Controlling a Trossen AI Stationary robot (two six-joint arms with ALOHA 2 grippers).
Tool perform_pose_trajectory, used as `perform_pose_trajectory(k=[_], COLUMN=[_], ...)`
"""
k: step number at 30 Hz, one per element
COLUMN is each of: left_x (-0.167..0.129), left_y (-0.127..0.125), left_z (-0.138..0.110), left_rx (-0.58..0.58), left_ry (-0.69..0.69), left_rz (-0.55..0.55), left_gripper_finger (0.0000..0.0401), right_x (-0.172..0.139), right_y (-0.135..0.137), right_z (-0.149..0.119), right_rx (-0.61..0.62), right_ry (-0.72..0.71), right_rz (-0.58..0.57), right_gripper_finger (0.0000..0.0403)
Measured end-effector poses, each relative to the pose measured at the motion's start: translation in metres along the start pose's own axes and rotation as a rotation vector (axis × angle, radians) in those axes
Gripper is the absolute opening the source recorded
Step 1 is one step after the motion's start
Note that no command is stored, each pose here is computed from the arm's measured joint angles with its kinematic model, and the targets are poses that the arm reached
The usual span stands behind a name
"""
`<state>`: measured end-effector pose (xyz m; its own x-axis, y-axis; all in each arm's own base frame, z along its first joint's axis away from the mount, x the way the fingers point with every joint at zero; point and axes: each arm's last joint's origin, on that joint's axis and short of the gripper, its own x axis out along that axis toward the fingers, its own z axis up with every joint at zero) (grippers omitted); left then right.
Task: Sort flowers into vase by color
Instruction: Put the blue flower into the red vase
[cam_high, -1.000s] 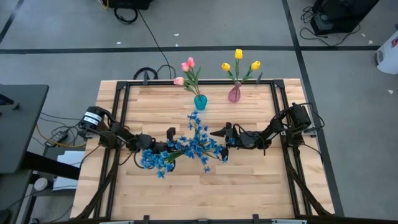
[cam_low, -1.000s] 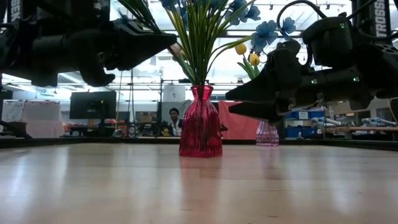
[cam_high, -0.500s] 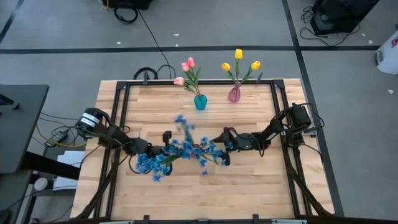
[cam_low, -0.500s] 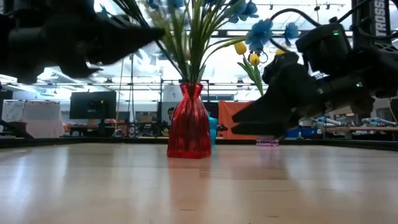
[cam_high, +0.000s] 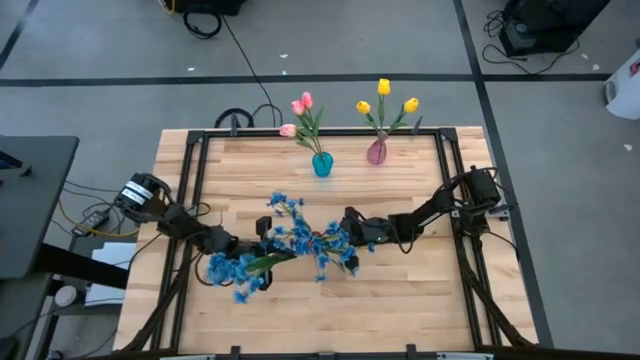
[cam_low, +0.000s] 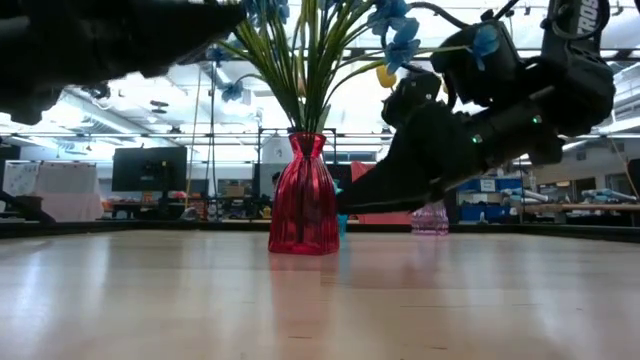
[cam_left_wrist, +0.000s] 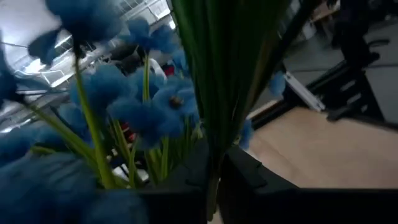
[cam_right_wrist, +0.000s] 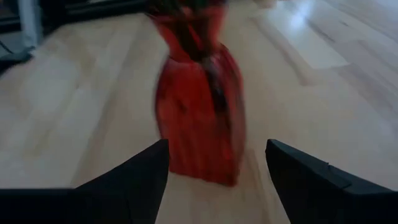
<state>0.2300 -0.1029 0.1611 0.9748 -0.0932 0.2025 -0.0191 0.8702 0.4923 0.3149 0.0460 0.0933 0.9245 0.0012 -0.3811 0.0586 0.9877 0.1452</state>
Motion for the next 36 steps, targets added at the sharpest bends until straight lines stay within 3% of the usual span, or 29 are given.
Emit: perform_pose_trajectory(k=[9, 18, 23, 28, 36], left_x=[-0.004, -0.004, -0.005, -0.008, -0.015], left_y=[-0.009, -0.007, -0.006, -0.006, -0.011], left_z=[0.000, 0.000, 0.000, 0.004, -0.001], left_rx=[-0.099, -0.145, -0.161, -0.203, -0.194], left_ry=[0.065, 0.105, 0.155, 0.190, 0.327], left_rz=[-0.027, 0.009, 0.014, -0.010, -0.043], left_gripper_finger=[0.0030, 0.0030, 0.0030, 0.0030, 0.0030], right_x=[-0.001, 0.020, 0.026, 0.025, 0.028], right_y=[0.009, 0.023, 0.031, 0.032, 0.014], right_z=[-0.001, 0.023, 0.038, 0.032, 0.031], right_rx=[0.001, -0.028, -0.024, -0.025, -0.009], right_ry=[-0.024, 0.029, 0.001, 0.080, 0.157], right_rz=[-0.148, -0.192, -0.110, -0.038, 0.076], right_gripper_finger=[0.0266, 0.0265, 0.0265, 0.0265, 0.0265])
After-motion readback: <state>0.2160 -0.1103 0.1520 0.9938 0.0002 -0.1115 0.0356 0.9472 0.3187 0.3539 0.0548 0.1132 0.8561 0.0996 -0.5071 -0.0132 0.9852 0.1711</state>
